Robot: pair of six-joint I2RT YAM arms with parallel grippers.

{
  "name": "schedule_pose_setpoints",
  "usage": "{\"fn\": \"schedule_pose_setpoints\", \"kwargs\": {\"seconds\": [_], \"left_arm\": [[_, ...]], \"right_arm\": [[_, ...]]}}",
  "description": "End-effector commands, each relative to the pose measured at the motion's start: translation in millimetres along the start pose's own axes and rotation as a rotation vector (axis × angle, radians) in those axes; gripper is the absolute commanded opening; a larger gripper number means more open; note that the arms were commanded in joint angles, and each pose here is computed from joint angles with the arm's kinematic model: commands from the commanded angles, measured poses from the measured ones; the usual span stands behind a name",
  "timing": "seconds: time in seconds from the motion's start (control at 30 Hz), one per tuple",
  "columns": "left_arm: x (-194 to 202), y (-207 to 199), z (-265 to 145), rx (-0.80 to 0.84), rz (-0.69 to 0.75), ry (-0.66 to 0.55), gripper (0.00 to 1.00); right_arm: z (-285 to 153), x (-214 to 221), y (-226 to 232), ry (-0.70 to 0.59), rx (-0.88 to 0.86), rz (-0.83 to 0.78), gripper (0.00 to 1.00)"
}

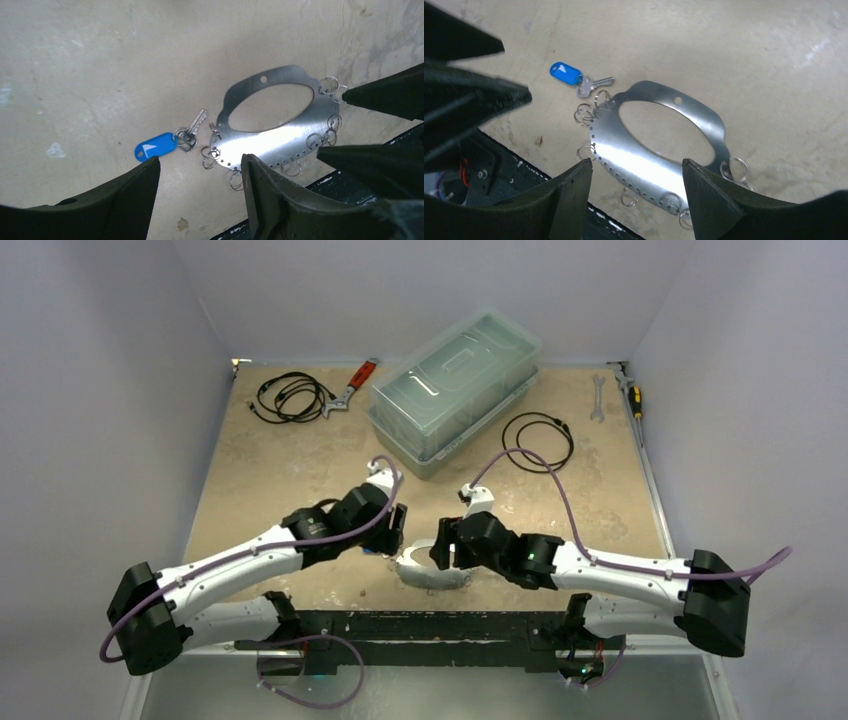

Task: Put the keys on the keyring

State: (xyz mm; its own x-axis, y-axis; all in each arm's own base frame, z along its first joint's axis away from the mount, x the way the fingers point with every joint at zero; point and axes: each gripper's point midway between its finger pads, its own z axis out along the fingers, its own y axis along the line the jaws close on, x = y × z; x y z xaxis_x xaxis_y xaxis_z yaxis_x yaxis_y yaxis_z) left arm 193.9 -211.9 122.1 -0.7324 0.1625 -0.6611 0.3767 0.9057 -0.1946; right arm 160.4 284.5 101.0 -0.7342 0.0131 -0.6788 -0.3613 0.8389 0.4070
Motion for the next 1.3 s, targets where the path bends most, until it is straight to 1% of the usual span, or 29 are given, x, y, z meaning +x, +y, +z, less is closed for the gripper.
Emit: {"fn": "schedule_pose_setpoints", "kwargs": {"seconds": [0.0,0.2,0.33,0.47,0.5,0.57,0.6,0.67,0.73,0.83,1.13,1.27], "left_arm": [[16.6,-47.9,9.7,0.13,0.022,-0.011,0.59],[32.6,-86.5,12.3,0.249,0.136,-0.01,0.57],[53.3,-97.8,14.1,0.212,0.246,-0.011,0.54],[72.1,-108.0,15.8,0.14,0.374,-0.049,0.54],[75.9,-110.8,16.5,0.126,0.406,-0.056,0.52],[85.3,-115.9,19.7,0.105,0.469,-0.059,0.45],[89.6,-118.2,22.5,0.099,0.495,-0.057,0.43],[97.0,-120.8,27.8,0.084,0.531,-0.057,0.42],[101.4,-122.9,32.9,0.076,0.548,-0.062,0.42],[103.3,-124.8,37.2,0.075,0.557,-0.07,0.37],[110.8,-127.4,40.3,0.136,0.567,-0.086,0.36],[115.7,-123.9,44.4,0.127,0.579,-0.077,0.34]], "right_arm": [[-12.6,8.0,-33.7,-0.004,0.163,0.153,0.68],[-16.8,25.1,-29.8,0.051,0.083,0.121,0.66],[-21.2,25.1,-31.1,0.046,0.076,0.136,0.66],[-29.4,12.7,-47.5,-0.019,0.167,0.181,0.67],[-33.0,11.5,-54.1,-0.028,0.202,0.191,0.67],[-38.9,2.9,-59.9,-0.065,0.24,0.215,0.67],[-42.4,-2.5,-61.9,-0.085,0.256,0.223,0.67],[-49.2,-13.0,-63.3,-0.124,0.269,0.244,0.67],[-54.6,-20.8,-62.4,-0.152,0.264,0.256,0.67],[-60.1,-27.2,-61.0,-0.176,0.247,0.263,0.67],[-60.0,-22.9,-62.4,-0.165,0.243,0.257,0.67],[-59.7,-23.3,-61.0,-0.165,0.235,0.253,0.67]]}}
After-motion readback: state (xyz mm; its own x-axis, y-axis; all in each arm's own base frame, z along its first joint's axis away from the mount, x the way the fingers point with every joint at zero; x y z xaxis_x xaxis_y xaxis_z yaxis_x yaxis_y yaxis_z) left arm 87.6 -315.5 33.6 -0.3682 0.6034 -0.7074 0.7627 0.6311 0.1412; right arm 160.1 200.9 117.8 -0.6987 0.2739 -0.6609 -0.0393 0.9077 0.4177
